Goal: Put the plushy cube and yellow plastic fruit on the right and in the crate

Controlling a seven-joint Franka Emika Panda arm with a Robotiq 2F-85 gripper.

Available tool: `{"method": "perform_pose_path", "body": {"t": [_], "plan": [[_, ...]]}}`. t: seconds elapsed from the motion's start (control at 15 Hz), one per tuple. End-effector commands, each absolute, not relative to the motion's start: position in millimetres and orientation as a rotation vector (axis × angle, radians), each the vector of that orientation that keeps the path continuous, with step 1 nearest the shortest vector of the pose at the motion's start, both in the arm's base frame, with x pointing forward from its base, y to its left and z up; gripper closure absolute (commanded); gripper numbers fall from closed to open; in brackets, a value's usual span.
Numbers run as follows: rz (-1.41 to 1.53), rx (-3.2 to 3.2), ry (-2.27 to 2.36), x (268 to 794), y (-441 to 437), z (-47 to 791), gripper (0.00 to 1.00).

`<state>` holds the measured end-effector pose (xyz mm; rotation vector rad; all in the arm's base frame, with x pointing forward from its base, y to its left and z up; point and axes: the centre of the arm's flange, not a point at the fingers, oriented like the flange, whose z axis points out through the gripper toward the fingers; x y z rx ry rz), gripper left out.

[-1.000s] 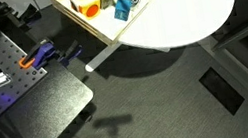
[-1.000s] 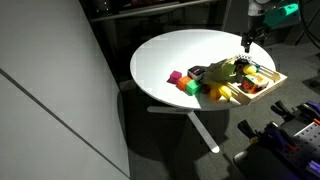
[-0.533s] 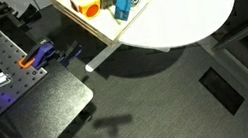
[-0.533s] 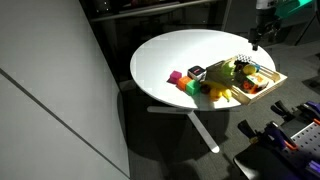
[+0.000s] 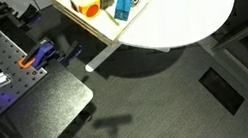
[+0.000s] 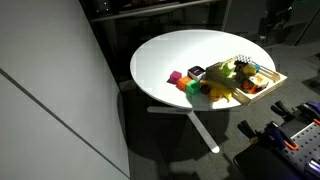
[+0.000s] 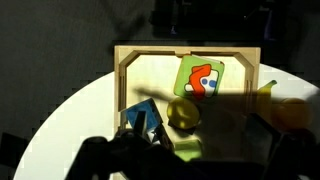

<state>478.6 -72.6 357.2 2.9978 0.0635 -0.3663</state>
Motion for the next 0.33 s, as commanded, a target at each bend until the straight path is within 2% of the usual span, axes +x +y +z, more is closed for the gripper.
{"method": "perform_pose_path", "body": {"t": [0.0, 0.07, 0.27], "plan": [[-0.282, 3.035, 0.149, 458.3, -74.3, 377.9, 0.0], [-0.336, 3.008, 0.105, 473.6, -71.9, 367.2, 0.0], [-0.333, 3.009, 0.11, 472.0, -71.7, 368.4, 0.0]]}}
